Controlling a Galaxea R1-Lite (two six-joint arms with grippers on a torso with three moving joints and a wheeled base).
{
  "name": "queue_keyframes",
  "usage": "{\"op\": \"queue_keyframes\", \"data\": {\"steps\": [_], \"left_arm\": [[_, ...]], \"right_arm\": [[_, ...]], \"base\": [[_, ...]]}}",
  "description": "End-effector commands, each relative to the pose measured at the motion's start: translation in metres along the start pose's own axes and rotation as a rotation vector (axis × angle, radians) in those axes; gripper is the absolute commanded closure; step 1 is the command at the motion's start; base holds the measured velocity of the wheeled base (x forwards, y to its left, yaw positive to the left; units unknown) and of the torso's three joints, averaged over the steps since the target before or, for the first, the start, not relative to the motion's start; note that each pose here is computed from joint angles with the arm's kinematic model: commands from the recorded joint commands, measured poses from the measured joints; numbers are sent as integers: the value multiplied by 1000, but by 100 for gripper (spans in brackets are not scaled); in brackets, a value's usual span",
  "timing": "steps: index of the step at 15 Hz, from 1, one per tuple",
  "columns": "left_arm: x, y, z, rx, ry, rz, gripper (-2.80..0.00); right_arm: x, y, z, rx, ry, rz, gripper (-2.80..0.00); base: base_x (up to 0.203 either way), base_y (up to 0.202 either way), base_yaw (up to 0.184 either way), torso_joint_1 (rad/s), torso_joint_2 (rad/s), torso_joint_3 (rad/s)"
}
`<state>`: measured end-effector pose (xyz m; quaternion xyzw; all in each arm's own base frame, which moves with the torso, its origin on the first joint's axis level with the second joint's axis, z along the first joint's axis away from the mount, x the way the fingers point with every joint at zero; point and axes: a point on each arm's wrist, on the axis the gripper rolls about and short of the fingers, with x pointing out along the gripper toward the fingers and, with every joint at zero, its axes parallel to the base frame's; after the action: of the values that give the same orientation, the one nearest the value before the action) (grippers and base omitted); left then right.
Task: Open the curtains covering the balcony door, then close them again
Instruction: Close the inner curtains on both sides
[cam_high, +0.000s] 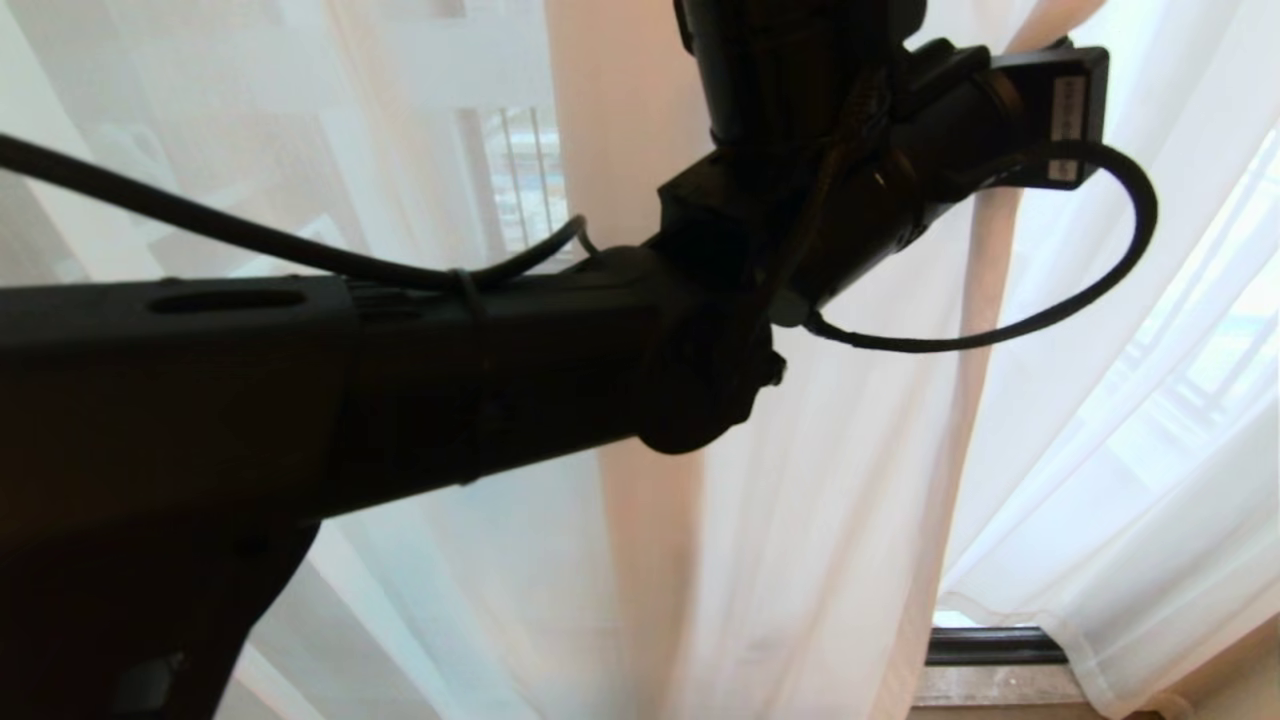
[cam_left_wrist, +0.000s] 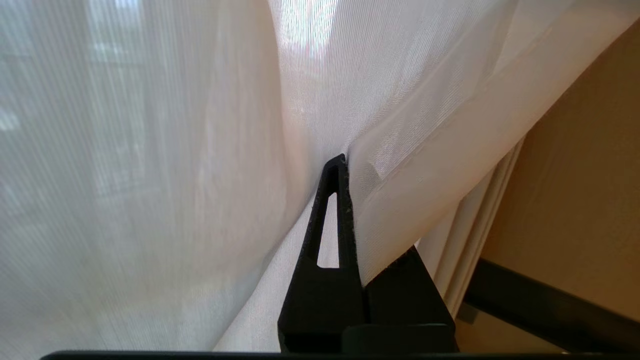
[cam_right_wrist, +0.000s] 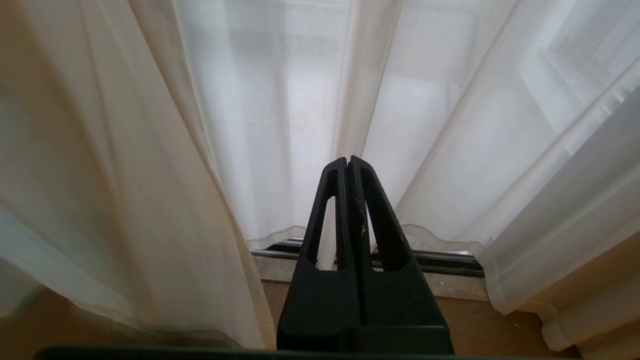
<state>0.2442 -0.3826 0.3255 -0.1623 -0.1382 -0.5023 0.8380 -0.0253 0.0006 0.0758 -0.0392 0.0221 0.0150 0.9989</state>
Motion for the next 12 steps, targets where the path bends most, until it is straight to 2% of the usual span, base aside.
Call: {"op": "queue_keyframes", "data": {"steps": [1,6,12], "left_arm": [[-6,8,20,28,-38,19,0],[-23,23,50,61,-61,61,0],[-61,20,60,87,17,90,0]], "right_arm": [[0,0,0,-1,2,1,0],[0,0,0,-1,2,1,0],[0,0,0,-1,1,1,0]], "base": [[0,0,0,0,0,0],[0,0,0,0,0,0],[0,0,0,0,0,0]]}}
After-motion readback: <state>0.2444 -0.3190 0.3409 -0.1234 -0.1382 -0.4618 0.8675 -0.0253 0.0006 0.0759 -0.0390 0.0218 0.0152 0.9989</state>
